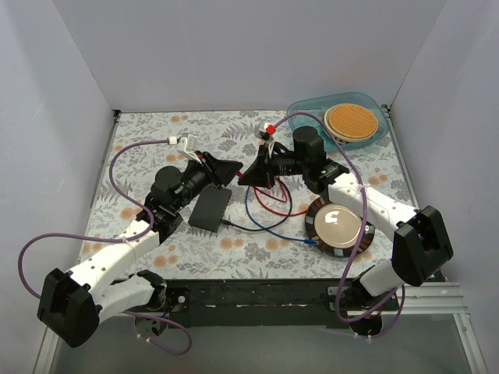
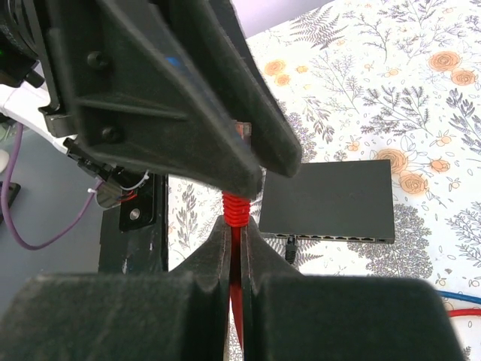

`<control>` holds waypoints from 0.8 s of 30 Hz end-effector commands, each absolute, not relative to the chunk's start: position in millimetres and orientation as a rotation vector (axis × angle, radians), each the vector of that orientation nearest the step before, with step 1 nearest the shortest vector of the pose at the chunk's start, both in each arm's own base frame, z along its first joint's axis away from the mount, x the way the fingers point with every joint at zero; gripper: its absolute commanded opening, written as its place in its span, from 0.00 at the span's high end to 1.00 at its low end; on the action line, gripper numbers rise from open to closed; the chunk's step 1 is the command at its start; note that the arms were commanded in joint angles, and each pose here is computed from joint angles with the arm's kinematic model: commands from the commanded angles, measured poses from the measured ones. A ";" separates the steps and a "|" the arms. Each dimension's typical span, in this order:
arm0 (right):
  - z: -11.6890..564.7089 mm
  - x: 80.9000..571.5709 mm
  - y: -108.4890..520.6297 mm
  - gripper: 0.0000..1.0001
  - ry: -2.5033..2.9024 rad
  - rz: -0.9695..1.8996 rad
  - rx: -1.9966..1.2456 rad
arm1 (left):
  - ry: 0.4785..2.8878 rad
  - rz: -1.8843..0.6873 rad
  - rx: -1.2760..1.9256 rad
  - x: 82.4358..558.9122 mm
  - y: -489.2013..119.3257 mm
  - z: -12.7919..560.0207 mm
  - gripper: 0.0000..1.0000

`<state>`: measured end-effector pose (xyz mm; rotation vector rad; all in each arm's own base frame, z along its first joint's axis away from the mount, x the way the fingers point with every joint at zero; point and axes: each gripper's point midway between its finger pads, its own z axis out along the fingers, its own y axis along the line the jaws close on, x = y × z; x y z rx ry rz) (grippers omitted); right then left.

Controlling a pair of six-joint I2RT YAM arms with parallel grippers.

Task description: Insert the plug into the switch port

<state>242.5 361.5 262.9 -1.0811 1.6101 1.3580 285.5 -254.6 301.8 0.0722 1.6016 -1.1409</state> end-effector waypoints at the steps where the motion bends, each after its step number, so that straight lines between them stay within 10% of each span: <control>1: 293.1 248.1 364.2 0.99 1.500 1.353 -1.082 | 1.574 -1.138 0.093 279.7 -252.2 307.2 0.86; 5: 289.9 249.7 364.6 0.99 1.516 1.351 -1.077 | 1.577 -1.142 0.084 281.2 -252.9 310.2 1.00; 13: 294.2 276.1 349.9 0.36 1.579 1.133 -0.950 | 1.671 -1.067 -0.035 298.3 -245.6 304.3 1.00; 24: 302.6 293.7 334.1 0.28 1.547 0.803 -0.843 | 1.840 -0.911 -0.213 320.2 -231.4 288.9 1.00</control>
